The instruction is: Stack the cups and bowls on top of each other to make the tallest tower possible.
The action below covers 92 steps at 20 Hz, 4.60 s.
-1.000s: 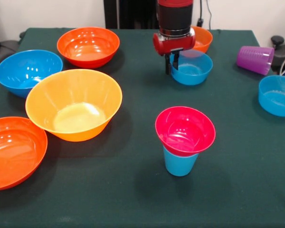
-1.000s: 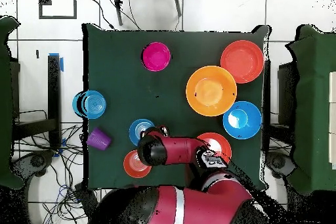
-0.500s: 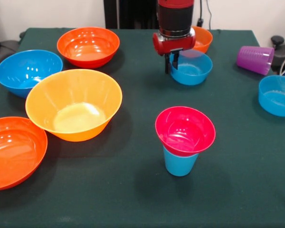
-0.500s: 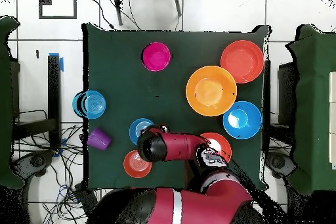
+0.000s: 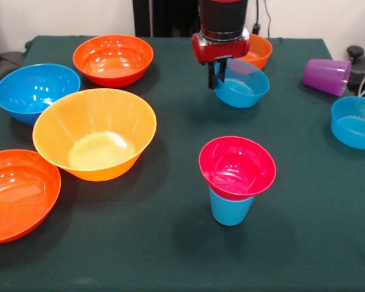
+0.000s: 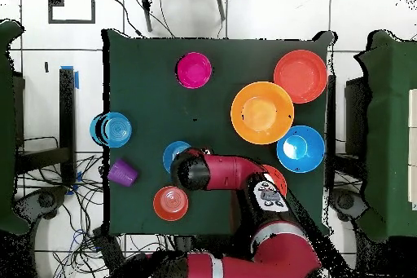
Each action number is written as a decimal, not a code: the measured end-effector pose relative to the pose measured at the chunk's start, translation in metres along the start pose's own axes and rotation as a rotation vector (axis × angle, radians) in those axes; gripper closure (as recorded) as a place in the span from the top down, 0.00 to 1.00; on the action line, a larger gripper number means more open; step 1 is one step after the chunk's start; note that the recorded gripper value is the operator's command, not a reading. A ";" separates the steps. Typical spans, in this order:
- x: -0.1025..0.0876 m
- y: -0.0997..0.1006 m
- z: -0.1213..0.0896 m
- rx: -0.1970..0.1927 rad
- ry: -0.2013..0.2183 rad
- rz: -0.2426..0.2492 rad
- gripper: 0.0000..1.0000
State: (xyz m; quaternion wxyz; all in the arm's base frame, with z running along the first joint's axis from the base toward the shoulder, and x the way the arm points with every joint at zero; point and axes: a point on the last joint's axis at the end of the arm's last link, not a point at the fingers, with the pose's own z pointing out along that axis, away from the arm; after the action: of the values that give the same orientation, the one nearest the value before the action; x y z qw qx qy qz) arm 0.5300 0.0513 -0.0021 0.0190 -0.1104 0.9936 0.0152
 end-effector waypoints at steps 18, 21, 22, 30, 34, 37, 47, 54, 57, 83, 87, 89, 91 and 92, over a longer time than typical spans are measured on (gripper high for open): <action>-0.098 -0.016 -0.042 -0.080 0.033 0.087 0.00; -0.110 -0.013 -0.057 -0.119 0.038 0.099 0.00; -0.111 -0.012 -0.060 -0.128 0.041 0.101 0.00; -0.120 -0.017 -0.089 -0.196 0.089 0.107 0.00; -0.127 -0.025 -0.098 -0.223 0.126 0.113 0.00; -0.146 -0.034 -0.109 -0.241 0.147 0.111 0.00; -0.227 -0.070 -0.140 -0.263 0.114 0.120 0.00; -0.279 -0.089 -0.144 -0.267 0.073 0.130 0.00; -0.291 -0.091 -0.142 -0.273 0.074 0.130 0.00; -0.296 -0.141 -0.114 -0.261 0.070 0.187 0.00; -0.288 -0.148 -0.117 -0.253 0.066 0.194 0.00; -0.286 -0.152 -0.119 -0.246 0.059 0.199 0.00; -0.285 -0.157 -0.121 -0.242 0.051 0.203 0.00; -0.285 -0.158 -0.121 -0.239 0.051 0.203 0.00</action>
State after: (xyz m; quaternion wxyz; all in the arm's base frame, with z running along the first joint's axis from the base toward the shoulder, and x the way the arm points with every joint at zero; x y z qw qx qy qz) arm 0.8386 -0.0446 0.1264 -0.0212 -0.0111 0.9909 0.1326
